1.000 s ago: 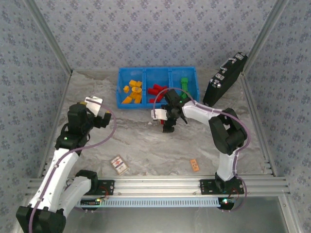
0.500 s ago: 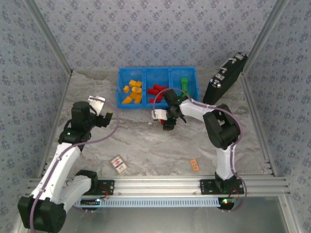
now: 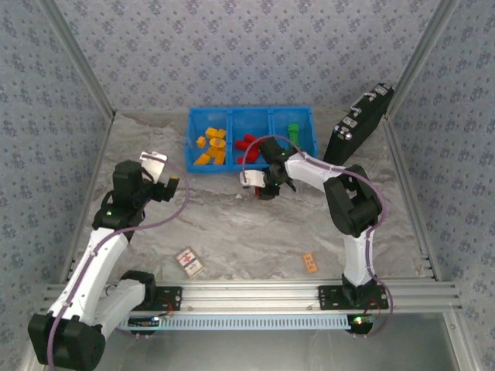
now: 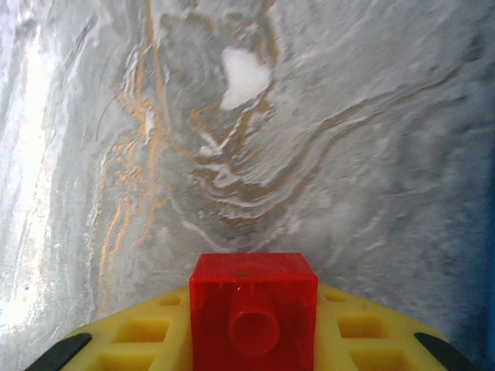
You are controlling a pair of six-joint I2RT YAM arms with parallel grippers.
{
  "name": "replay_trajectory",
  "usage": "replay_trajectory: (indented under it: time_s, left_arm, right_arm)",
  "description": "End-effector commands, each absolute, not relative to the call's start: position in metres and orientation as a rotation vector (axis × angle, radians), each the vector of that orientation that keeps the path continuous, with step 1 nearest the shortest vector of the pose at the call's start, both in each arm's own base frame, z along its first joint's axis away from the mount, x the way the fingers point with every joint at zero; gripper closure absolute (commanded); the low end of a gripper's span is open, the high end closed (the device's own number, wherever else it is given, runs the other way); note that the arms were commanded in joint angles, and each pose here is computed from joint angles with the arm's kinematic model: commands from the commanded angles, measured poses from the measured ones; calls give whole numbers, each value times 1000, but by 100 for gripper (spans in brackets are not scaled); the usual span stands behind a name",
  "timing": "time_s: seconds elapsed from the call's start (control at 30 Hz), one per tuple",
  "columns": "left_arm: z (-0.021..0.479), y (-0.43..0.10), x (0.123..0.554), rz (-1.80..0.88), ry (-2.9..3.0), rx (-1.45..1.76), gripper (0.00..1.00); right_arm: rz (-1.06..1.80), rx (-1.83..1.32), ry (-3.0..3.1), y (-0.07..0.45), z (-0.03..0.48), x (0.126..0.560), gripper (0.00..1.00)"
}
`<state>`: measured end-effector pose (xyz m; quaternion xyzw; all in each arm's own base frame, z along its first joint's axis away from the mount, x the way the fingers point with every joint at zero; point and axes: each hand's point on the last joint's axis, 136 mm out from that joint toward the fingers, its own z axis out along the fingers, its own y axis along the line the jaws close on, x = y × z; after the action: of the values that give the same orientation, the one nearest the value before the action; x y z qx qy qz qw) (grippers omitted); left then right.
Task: Sort the legos into containers by color
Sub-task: Pick up the lego from the center of the table, then place the lego in the container, then pick up the lego from the center of the table.
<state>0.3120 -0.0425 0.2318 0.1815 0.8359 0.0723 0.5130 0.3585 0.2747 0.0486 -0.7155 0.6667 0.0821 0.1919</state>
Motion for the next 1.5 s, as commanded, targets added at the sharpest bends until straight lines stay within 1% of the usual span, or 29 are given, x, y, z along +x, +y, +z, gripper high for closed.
replay_trajectory:
  time_s: [0.0,0.1,0.17,0.27,0.4,0.57,0.8,0.87,0.97,1.0,1.1,1.13,1.17,1.2,1.3,1.47]
  left_arm:
    - [251,-45,312,169,1932,425,0]
    - [251,-44,311,168,1927,420,0]
    - [252,-44,310,168,1920,416,0]
    - [253,-44,309,166,1910,413,0]
    - [253,-44,309,170,1905,413,0]
    - [251,-44,309,170,1898,412,0]
    - [250,-44,310,169,1895,413,0]
    - [251,-44,310,169,1897,414,0]
    - [253,-44,310,173,1898,414,0]
    - [253,-44,309,171,1897,415,0]
    - [255,-44,310,167,1900,414,0]
    - [254,-44,310,165,1902,412,0]
    - [255,-45,310,161,1901,409,0]
    - [256,-45,310,155,1896,407,0]
    - [260,-47,308,142,1882,404,0]
    - [272,-49,301,155,1831,413,0]
  right_arm:
    - [259,-1971,1809,285,94,362,77]
    - [233,-1913,1755,296,119,379,77]
    - [189,-1844,1743,299,134,400,73]
    - [104,-1745,1770,299,143,436,73]
    - [29,-1709,1781,306,137,461,74]
    - [-2,-1646,1830,314,127,490,73]
    - [-39,-1607,1848,321,111,517,72]
    - [-44,-1594,1853,321,109,523,69]
    - [-41,-1584,1850,321,111,526,59]
    - [-38,-1580,1851,321,112,526,57]
    - [4,-1548,1855,325,125,521,53]
    - [18,-1524,1858,325,131,521,49]
    - [25,-1510,1862,326,136,519,36]
    - [24,-1506,1865,325,138,518,25]
    - [-10,-1501,1881,323,145,512,25]
    - [-84,-1367,1897,312,170,495,25]
